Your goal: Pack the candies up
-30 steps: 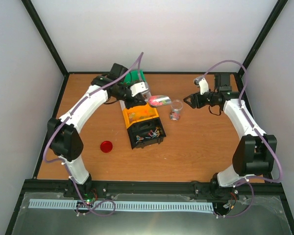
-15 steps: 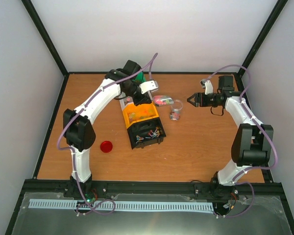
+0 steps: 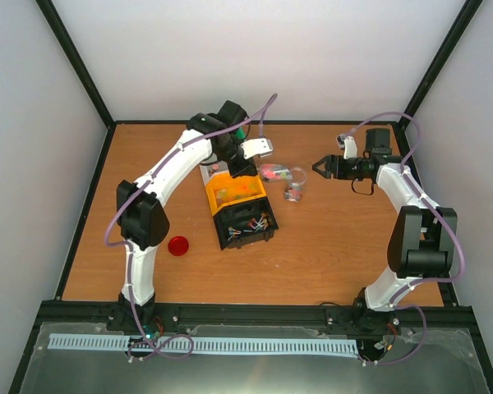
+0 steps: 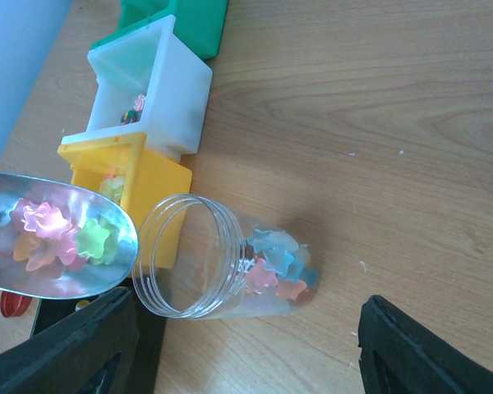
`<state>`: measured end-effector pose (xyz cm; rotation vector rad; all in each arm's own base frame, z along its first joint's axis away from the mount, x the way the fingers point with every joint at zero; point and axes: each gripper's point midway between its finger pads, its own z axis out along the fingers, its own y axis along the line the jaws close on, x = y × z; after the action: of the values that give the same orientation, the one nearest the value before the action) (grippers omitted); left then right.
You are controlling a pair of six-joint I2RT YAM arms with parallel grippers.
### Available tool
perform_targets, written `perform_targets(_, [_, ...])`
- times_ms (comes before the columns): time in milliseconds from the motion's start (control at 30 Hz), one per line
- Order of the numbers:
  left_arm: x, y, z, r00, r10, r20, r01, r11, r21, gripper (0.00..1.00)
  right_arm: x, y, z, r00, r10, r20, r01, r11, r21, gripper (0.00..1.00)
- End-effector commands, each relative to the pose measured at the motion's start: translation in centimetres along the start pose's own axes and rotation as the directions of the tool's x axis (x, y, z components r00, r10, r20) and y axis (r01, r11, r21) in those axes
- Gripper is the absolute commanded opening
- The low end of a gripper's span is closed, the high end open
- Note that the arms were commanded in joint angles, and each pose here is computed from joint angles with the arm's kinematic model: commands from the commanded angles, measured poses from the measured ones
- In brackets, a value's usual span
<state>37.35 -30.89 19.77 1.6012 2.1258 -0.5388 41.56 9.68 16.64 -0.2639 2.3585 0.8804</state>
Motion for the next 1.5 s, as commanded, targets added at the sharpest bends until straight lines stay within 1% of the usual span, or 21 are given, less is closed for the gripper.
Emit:
perform_targets(0, [-1.4, -0.1, -0.3, 0.999, 0.036, -0.004, -0.036, 0.999, -0.031, 0.01, 0.2, -0.4, 0.4, 1.0, 0.022, 0.001, -0.022, 1.0, 0.0, 0.74])
perform_targets(267, [-1.1, 0.2, 0.6, 0.997, 0.042, -0.066, -0.045, 0.997, -0.057, 0.01, 0.0, -0.3, 0.4, 1.0, 0.026, 0.004, -0.026, 1.0, -0.005, 0.75])
perform_targets(567, [-1.8, 0.4, 0.3, 0.996, 0.037, -0.081, -0.043, 0.996, -0.074, 0.01, 0.0, -0.2, 0.2, 1.0, 0.026, 0.013, -0.026, 1.0, -0.002, 0.77])
perform_targets(833, [-2.3, -0.1, 0.2, 0.989, 0.082, -0.121, -0.094, 0.991, -0.091, 0.01, 0.0, -0.3, 0.2, 1.0, 0.022, 0.01, -0.022, 1.0, -0.002, 0.78])
perform_targets(1267, [-2.9, 0.4, 0.3, 0.967, 0.166, -0.195, -0.2, 0.965, -0.171, 0.01, -0.1, -0.1, 0.2, 1.0, 0.022, 0.013, -0.022, 1.0, -0.01, 0.79])
perform_targets(1467, [-3.3, 0.5, 0.1, 0.961, 0.186, -0.203, -0.226, 0.955, -0.194, 0.01, -0.1, -0.1, 0.2, 1.0, 0.02, 0.016, -0.02, 1.0, -0.011, 0.79])
